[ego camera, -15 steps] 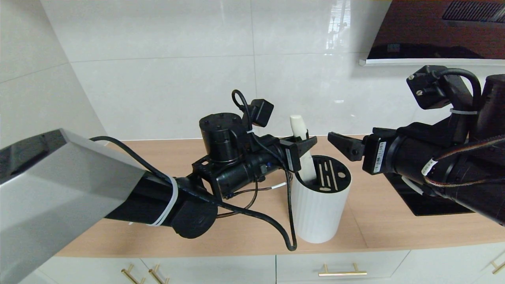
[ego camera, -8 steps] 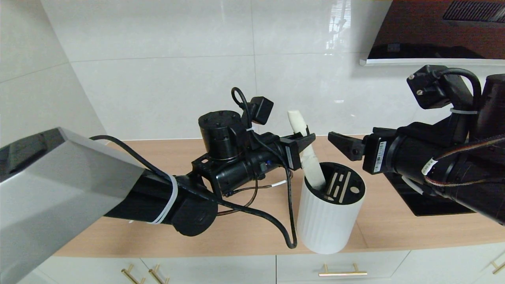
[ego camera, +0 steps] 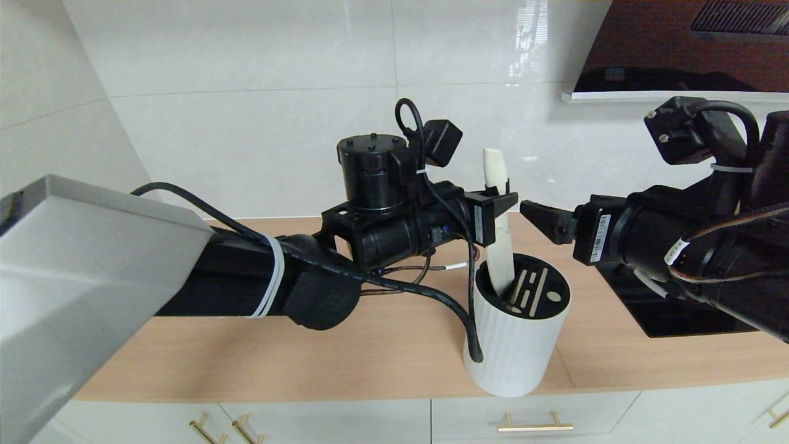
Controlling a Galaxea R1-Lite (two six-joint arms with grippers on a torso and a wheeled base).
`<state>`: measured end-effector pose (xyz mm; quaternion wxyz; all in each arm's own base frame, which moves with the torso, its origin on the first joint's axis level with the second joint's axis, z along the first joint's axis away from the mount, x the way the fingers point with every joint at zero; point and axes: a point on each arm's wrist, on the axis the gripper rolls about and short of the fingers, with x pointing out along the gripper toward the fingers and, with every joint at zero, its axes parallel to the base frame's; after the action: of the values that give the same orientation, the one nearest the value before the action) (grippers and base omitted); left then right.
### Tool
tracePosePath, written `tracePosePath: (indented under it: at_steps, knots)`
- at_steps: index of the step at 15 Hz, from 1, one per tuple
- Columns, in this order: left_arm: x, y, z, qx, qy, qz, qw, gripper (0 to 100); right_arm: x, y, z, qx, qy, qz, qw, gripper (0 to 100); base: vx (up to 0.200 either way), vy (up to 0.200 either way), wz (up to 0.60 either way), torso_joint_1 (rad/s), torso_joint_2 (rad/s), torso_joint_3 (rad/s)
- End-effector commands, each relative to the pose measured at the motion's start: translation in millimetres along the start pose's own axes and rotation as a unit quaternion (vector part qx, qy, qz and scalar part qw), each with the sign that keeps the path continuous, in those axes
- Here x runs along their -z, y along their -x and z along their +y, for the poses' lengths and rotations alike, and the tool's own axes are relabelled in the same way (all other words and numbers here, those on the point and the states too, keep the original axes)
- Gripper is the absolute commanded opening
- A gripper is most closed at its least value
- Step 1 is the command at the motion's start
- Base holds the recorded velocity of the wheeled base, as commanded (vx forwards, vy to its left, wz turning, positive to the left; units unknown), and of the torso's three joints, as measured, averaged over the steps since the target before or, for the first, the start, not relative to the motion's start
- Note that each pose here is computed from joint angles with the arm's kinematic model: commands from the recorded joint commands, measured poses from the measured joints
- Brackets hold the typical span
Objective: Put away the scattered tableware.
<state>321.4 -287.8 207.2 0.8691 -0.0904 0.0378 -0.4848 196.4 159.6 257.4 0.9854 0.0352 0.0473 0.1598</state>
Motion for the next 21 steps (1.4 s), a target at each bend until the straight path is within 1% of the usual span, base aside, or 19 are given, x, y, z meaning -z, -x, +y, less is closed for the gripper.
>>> tracePosePath:
  at_steps: [1,2,3,4,5,9,12,13,15,18,21]
  knots:
    - [-2.4,-9,1.1,-0.001,-0.019,0.006,0.9998,0,-9,2,-10,0.019,-0.002,-0.016,1.0,100,0.0,0.0,0.0,0.0,0.0,0.0]
    - [-1.4,-14,3.0,-0.005,-0.031,0.019,0.9993,0,-14,5,-17,0.029,0.0,-0.026,0.999,100,0.0,0.0,0.0,0.0,0.0,0.0]
    - [0.4,-16,4.2,-0.012,-0.043,0.026,0.9987,0,-17,7,-20,0.034,-0.002,-0.031,0.999,100,0.0,0.0,0.0,0.0,0.0,0.0]
    - [3.7,-18,5.8,-0.019,-0.051,0.028,0.9981,0,-24,8,-24,0.041,-0.006,-0.043,0.998,100,0.0,0.0,0.0,0.0,0.0,0.0]
    - [5.4,-19,6.7,-0.027,-0.053,0.029,0.9978,0,-26,9,-27,0.048,-0.007,-0.048,0.998,100,0.0,0.0,0.0,0.0,0.0,0.0]
    - [6.6,-21,0.5,-0.025,-0.052,0.028,0.9979,0,-29,8,-32,0.057,-0.009,-0.053,0.997,100,0.0,0.0,0.0,0.0,0.0,0.0]
    - [3.3,-20,-4.1,-0.021,-0.05,0.024,0.9982,0,-31,6,-36,0.068,-0.01,-0.056,0.996,100,0.0,0.0,0.0,0.0,0.0,0.0]
    - [6.0,-22,-7.5,-0.017,-0.049,0.027,0.9983,0,-31,6,-36,0.068,-0.01,-0.056,0.996,100,0.0,0.0,0.0,0.0,0.0,0.0]
    - [10.7,-24,-9.5,-0.014,-0.047,0.032,0.9983,0,-32,6,-36,0.068,-0.01,-0.057,0.996,100,0.0,0.0,0.0,0.0,0.0,0.0]
    - [24.0,-30,-7.4,-0.016,-0.044,0.046,0.9979,0,-32,6,-36,0.068,-0.01,-0.057,0.996,100,0.0,0.0,0.0,0.0,0.0,0.0]
    - [34.2,-32,-4.0,-0.031,-0.041,0.052,0.9973,0,-31,6,-37,0.069,-0.01,-0.056,0.996,100,0.0,0.0,0.0,0.0,0.0,0.0]
